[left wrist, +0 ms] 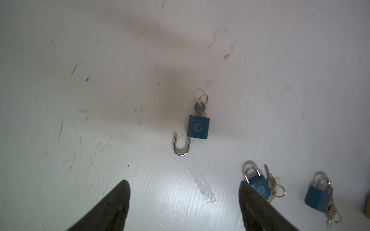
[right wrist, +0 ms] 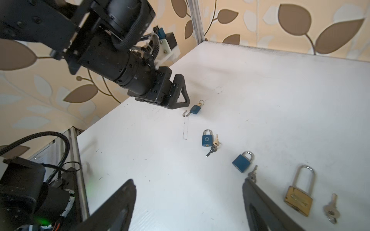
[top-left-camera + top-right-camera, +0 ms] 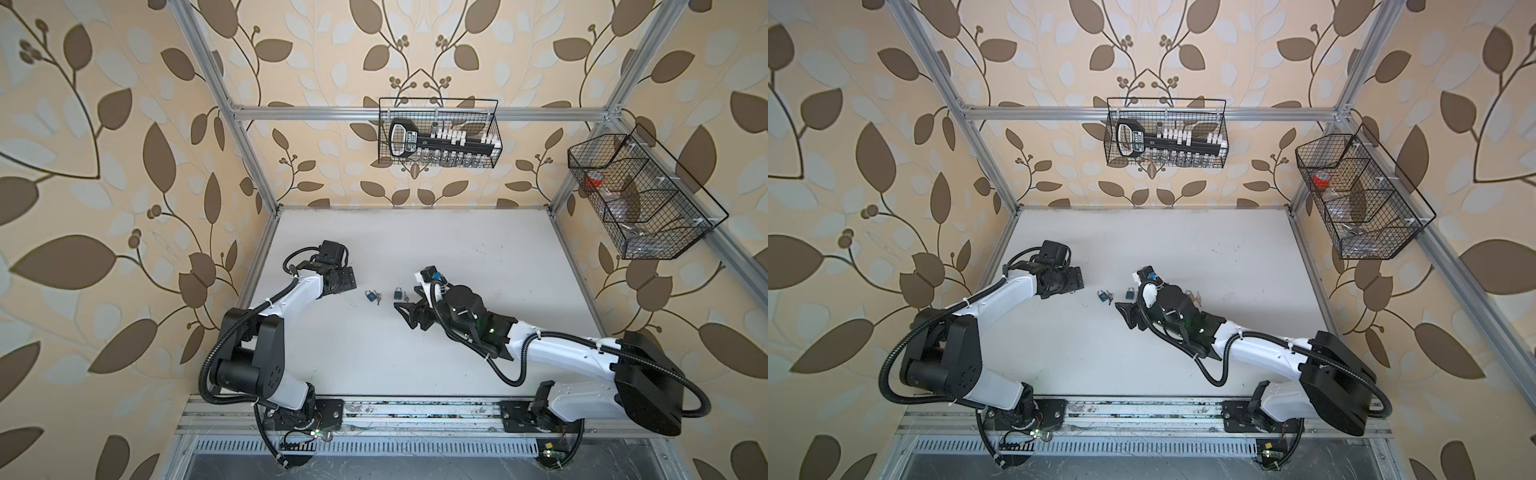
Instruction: Lock with the key
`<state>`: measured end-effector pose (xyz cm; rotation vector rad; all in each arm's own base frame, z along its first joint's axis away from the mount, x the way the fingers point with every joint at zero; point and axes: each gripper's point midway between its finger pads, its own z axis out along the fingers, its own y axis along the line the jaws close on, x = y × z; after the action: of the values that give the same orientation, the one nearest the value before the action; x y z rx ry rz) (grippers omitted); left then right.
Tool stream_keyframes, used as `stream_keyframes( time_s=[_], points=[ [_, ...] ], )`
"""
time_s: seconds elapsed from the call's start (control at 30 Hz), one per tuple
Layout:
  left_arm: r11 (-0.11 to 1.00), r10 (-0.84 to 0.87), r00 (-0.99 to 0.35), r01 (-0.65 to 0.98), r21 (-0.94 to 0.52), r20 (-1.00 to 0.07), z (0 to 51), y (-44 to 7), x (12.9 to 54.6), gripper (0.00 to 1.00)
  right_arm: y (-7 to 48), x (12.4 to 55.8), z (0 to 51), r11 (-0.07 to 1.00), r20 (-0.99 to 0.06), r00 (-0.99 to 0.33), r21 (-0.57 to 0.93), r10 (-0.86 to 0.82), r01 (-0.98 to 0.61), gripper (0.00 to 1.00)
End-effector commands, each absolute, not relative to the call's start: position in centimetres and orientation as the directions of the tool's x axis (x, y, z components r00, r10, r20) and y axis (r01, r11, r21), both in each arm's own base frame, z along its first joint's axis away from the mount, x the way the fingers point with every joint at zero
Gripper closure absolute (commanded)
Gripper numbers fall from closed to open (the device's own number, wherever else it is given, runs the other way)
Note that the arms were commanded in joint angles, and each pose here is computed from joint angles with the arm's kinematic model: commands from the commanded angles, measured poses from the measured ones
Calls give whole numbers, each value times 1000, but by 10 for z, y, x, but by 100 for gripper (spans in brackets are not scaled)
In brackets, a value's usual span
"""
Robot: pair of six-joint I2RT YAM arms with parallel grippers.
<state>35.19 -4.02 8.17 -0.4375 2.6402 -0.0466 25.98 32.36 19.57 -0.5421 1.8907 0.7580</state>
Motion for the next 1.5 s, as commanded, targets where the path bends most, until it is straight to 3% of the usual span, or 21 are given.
stream_keyframes(
  time_s=[0.0,0.17,0.27,0.57,1.0,1.47],
  points=[
    [954,-289,-863,-294,-53,-414,89,-27,357,19,306,257,190,742,-906,-422,261,-32,-617,9],
    [965,-257,-909,-262,-31,-328,78,-27,371,21,288,253,190,776,-904,-427,254,-22,-577,8],
    [966,-242,-912,-260,10,-331,83,-20,382,23,280,250,187,785,-903,-429,258,-11,-563,8],
    [969,-236,-938,-208,-129,-256,70,-52,412,29,270,248,184,800,-906,-421,232,-29,-553,9],
    [982,-183,-972,-172,-83,-147,38,-61,410,39,265,246,180,805,-902,-432,243,-18,-541,9],
    [984,-174,-979,-169,-49,-107,24,-61,407,55,262,245,175,810,-900,-436,242,-20,-535,9]
  ],
)
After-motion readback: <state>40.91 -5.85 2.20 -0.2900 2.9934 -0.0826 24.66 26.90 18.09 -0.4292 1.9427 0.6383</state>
